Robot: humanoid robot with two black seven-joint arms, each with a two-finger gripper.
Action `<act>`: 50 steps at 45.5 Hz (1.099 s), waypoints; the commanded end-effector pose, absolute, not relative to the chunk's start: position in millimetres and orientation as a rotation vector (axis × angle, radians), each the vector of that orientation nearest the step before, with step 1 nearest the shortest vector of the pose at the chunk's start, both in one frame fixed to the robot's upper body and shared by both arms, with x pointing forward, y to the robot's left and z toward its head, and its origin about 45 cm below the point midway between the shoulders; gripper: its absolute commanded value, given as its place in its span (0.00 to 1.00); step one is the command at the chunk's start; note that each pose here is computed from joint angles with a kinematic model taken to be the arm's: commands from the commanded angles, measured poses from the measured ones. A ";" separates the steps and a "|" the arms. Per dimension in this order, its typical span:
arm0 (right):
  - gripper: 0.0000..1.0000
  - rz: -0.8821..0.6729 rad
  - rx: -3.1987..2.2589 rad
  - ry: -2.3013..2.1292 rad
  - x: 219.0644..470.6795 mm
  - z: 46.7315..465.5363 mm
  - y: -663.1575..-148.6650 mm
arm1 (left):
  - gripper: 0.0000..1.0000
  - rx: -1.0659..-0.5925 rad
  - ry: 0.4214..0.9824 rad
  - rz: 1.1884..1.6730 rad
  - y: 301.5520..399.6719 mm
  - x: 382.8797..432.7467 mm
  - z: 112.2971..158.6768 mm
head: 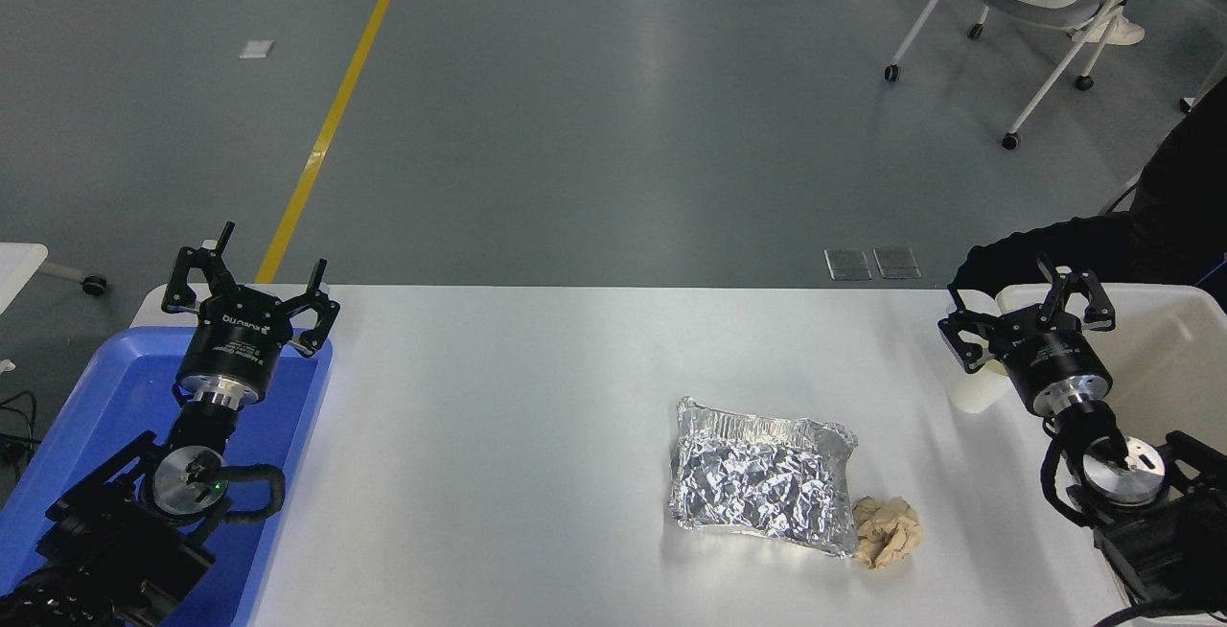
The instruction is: Pick up paper cup place in dustbin
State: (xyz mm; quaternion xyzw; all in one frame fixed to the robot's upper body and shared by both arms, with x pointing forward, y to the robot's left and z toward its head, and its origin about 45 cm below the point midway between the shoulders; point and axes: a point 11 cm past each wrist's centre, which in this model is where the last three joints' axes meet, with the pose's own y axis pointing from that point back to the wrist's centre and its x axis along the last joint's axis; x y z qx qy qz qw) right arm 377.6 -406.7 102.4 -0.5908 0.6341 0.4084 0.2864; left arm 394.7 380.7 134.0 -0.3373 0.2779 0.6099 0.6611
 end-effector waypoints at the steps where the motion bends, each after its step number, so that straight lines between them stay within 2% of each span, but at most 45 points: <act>1: 1.00 1.091 -1.588 1.687 377.7 103.2 -405.4 | 1.00 -0.760 0.628 1.380 380.5 394.4 133.5; 16: 1.00 1.098 -1.612 1.675 380.1 103.9 -398.7 | 1.00 -0.761 0.627 1.382 381.5 394.6 134.0; 26: 1.00 1.018 -1.903 1.634 409.2 134.6 -371.1 | 1.00 -0.760 0.627 1.380 380.9 394.7 134.1; 36: 1.00 0.760 -2.428 1.591 442.7 193.5 -343.7 | 1.00 -0.762 0.626 1.379 380.8 395.3 134.7; 50: 1.00 0.221 -3.325 1.328 443.9 254.3 -295.6 | 1.00 -0.762 0.626 1.379 380.8 395.3 134.7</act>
